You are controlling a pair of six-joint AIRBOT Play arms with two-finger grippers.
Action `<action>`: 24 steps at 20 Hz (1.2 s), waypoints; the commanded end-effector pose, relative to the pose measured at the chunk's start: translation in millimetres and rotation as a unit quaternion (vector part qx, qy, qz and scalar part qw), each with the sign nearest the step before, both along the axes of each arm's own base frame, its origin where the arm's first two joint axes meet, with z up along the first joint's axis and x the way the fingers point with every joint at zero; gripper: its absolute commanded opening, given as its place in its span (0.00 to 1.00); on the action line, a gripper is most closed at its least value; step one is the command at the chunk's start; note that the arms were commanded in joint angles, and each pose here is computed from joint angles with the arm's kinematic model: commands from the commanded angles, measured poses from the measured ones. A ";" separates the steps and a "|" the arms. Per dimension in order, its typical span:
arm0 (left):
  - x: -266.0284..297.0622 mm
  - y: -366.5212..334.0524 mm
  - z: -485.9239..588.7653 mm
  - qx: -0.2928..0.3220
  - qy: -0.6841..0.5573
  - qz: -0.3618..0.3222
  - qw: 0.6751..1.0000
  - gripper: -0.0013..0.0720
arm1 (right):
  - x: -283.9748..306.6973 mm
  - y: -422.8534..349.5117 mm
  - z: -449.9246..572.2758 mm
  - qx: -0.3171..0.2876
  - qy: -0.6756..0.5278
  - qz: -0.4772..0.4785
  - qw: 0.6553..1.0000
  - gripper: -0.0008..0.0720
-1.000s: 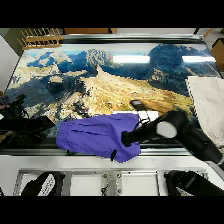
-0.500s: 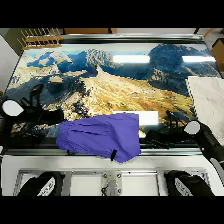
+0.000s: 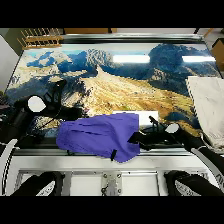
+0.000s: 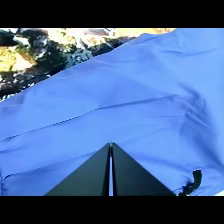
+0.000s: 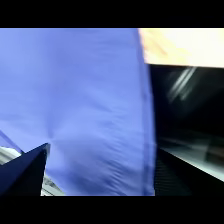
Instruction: Fold the clothes and pants, and hang the long-sleeved shirts on hangers.
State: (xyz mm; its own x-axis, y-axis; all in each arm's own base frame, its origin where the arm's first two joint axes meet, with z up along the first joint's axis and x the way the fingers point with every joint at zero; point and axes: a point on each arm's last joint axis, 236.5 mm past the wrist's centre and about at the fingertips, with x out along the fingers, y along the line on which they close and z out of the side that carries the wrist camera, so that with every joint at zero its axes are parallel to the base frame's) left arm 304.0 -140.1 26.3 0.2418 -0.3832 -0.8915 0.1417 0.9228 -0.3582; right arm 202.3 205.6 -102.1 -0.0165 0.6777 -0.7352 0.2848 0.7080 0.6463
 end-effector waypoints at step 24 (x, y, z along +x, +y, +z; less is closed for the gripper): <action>3.1 -5.9 1.9 -0.008 0.007 0.020 1.000 0.04 | 256.4 -243.6 196.5 -0.160 -0.290 -0.168 0.928 0.01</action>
